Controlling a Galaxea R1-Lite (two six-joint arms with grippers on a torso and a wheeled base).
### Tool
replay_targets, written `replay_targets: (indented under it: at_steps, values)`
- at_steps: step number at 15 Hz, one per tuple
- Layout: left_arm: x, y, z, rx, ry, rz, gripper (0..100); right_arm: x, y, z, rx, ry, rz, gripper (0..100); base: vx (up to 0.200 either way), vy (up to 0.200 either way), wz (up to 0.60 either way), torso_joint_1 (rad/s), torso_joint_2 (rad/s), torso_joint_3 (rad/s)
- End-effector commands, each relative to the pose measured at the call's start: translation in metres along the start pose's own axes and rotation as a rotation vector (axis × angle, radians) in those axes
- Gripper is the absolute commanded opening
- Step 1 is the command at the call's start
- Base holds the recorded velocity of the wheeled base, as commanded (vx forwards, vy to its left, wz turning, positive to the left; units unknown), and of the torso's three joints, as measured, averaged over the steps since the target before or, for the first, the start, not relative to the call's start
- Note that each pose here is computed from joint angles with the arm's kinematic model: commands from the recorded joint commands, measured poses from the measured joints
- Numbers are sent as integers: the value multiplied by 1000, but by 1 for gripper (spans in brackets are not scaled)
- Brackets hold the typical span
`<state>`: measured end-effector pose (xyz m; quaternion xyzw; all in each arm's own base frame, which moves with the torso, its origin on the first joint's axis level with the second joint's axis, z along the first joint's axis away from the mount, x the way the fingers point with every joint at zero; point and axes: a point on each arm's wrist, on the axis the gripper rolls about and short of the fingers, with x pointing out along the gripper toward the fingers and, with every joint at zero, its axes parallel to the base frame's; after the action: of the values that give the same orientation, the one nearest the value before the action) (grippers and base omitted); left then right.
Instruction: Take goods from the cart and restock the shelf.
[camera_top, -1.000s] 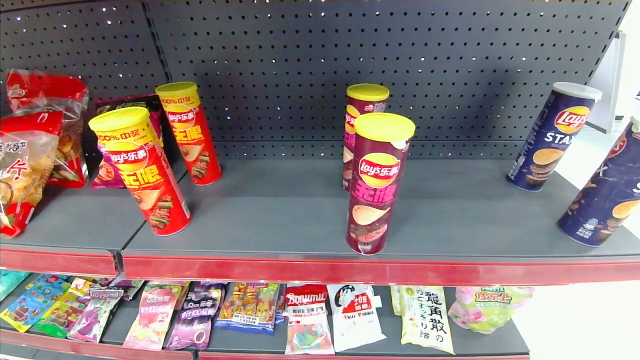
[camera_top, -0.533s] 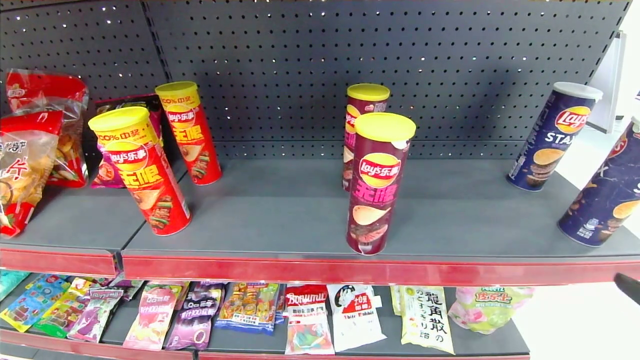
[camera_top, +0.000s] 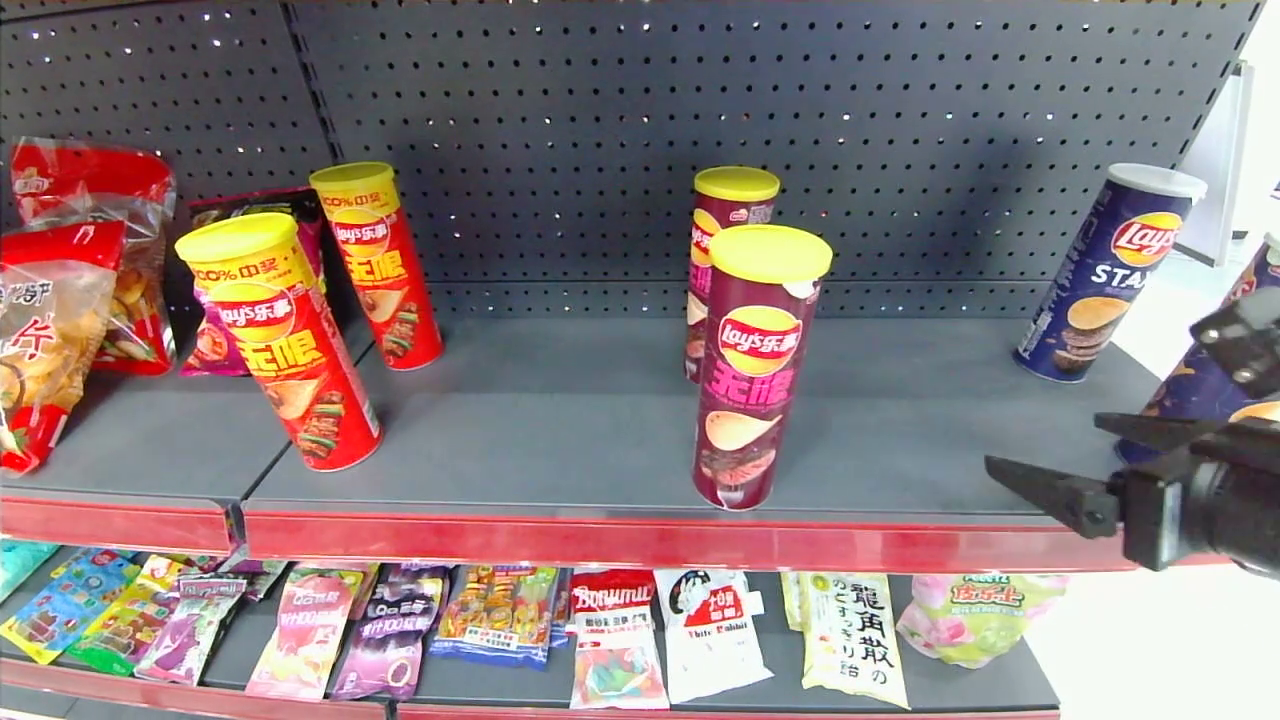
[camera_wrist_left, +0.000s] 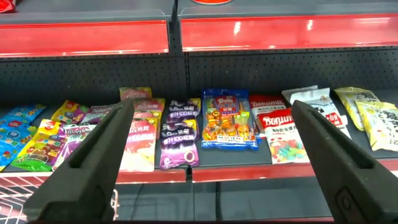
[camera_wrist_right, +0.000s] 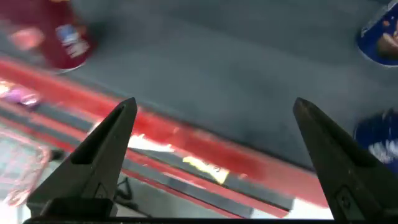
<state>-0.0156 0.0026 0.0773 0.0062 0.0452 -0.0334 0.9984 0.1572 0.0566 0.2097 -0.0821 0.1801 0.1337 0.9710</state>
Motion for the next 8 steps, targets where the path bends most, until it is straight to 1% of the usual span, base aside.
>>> replay_targets:
  at_steps: [1, 2, 5, 8]
  values:
    - [0, 0, 0, 1, 4, 1, 100, 40, 13, 4, -29, 71, 19, 100, 0, 0, 0, 0, 0, 0]
    - [0, 0, 0, 1, 4, 1, 100, 48, 20, 6, -41, 82, 44, 100, 0, 0, 0, 0, 0, 0]
    - [0, 0, 0, 1, 4, 1, 100, 60, 30, 9, -60, 96, 80, 100, 0, 0, 0, 0, 0, 0]
    - [0, 0, 0, 1, 4, 1, 100, 70, 37, 11, -77, 110, 96, 100, 0, 0, 0, 0, 0, 0]
